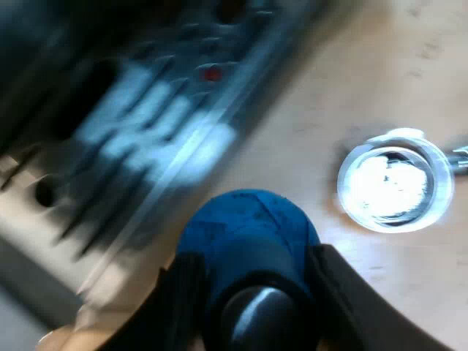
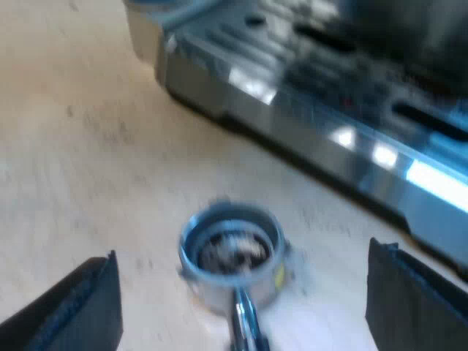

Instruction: Grind coffee beans and then tamp

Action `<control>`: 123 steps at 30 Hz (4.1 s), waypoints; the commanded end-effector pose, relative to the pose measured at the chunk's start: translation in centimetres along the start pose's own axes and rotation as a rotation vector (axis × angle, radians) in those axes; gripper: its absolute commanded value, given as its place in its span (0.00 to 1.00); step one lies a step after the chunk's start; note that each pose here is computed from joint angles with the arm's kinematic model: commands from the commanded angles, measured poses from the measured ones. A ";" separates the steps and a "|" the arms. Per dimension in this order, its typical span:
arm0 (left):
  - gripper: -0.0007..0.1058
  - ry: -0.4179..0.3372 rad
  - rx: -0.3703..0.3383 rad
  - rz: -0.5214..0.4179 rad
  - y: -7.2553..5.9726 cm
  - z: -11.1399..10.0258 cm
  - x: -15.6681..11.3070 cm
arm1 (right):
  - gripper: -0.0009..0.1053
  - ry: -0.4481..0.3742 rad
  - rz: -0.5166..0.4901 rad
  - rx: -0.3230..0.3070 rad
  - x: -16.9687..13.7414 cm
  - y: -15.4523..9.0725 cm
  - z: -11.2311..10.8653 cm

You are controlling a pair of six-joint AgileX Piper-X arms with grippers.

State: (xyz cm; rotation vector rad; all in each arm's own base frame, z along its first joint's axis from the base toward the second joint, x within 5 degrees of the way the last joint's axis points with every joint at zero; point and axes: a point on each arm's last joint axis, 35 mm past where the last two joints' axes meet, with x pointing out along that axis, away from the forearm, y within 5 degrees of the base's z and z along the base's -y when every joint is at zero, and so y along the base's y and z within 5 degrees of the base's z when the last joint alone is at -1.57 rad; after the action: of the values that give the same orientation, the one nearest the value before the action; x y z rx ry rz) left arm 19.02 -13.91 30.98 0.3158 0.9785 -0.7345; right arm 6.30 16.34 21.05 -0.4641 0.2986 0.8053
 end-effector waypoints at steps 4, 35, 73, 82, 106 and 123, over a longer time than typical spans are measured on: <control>0.01 0.037 0.089 -0.019 -2.2 0.4 1.1 | 0.67 0.005 0.094 -0.034 0.1 0.5 -1.9; 0.01 0.226 0.170 -0.132 -6.0 0.6 10.3 | 0.67 -0.002 0.035 -0.004 0.2 0.4 -2.8; 0.01 0.257 0.130 -0.116 -5.8 0.0 11.9 | 0.67 -0.018 0.034 0.004 0.2 0.4 -2.6; 0.01 0.291 0.126 -0.120 -5.7 -0.6 13.9 | 0.67 -0.018 0.034 0.004 0.2 0.4 -2.6; 0.01 0.478 0.104 -0.134 -4.8 -8.3 16.4 | 0.67 -0.018 0.034 0.004 0.2 0.4 -2.6; 0.01 0.299 0.121 -0.162 -5.7 -1.8 13.6 | 0.67 -0.074 0.029 -0.015 0.2 0.4 -1.9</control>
State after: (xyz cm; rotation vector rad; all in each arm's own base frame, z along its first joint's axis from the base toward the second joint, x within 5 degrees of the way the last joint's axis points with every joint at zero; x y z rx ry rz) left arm 19.18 -22.94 19.52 0.4338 1.1826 -0.9297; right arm 5.98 15.68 18.83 -0.4527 0.2549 0.8534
